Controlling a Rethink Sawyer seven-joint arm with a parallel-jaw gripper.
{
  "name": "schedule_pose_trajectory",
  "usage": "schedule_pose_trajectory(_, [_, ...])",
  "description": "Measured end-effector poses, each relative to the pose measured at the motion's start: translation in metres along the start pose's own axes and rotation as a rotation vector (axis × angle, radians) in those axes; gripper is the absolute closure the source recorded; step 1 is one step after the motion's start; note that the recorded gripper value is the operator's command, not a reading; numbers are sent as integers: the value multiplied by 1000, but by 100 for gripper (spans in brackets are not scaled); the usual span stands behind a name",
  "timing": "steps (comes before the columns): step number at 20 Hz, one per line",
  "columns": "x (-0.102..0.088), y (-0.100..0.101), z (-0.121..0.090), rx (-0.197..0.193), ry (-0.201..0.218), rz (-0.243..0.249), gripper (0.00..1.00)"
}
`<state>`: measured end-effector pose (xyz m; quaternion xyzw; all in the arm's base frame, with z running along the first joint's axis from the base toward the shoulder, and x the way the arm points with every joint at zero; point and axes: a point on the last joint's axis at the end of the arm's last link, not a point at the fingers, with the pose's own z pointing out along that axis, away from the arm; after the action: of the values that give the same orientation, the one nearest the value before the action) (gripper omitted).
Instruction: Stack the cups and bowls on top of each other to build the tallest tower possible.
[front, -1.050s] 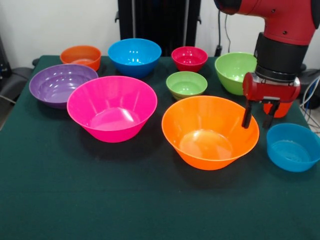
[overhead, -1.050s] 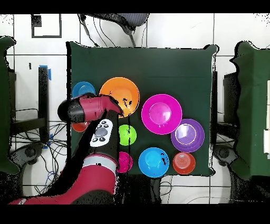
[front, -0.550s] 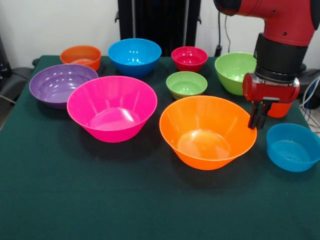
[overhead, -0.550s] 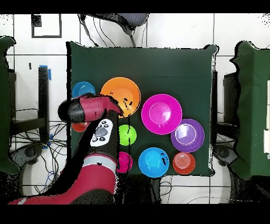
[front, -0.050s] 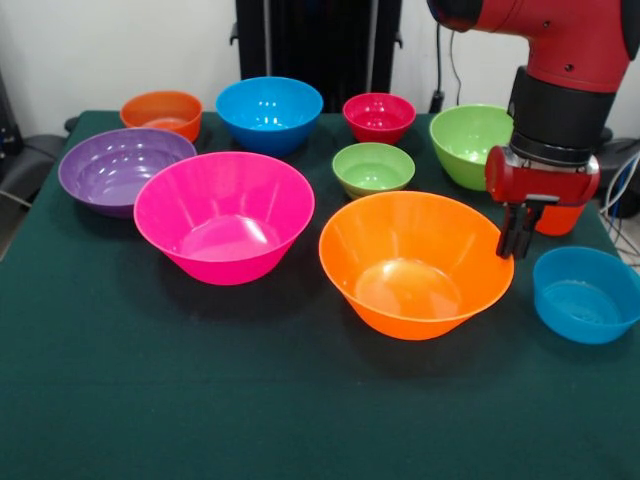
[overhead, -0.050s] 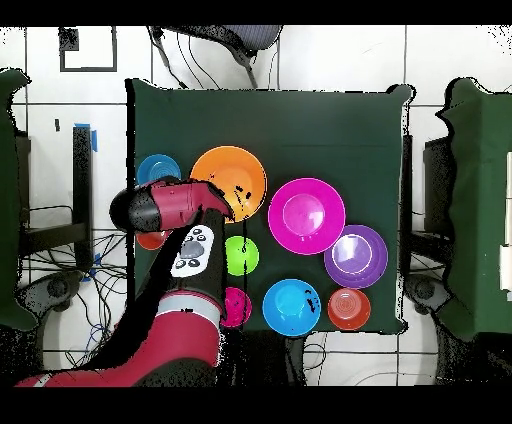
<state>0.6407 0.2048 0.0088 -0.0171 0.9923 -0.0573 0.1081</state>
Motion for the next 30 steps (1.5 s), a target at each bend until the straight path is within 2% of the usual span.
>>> schedule_pose_trajectory(7, [-2, -1, 0, -9, 1, 7, 100])
schedule_pose_trajectory(11, [-12, -4, -4, -47, -3, 41, 100])
schedule_pose_trajectory(18, [-30, -18, -20, -89, -8, 90, 100])
schedule_pose_trajectory(24, [-46, -28, -37, -124, 8, 125, 100])
schedule_pose_trajectory(30, [-61, -38, -46, -165, 13, 160, 100])
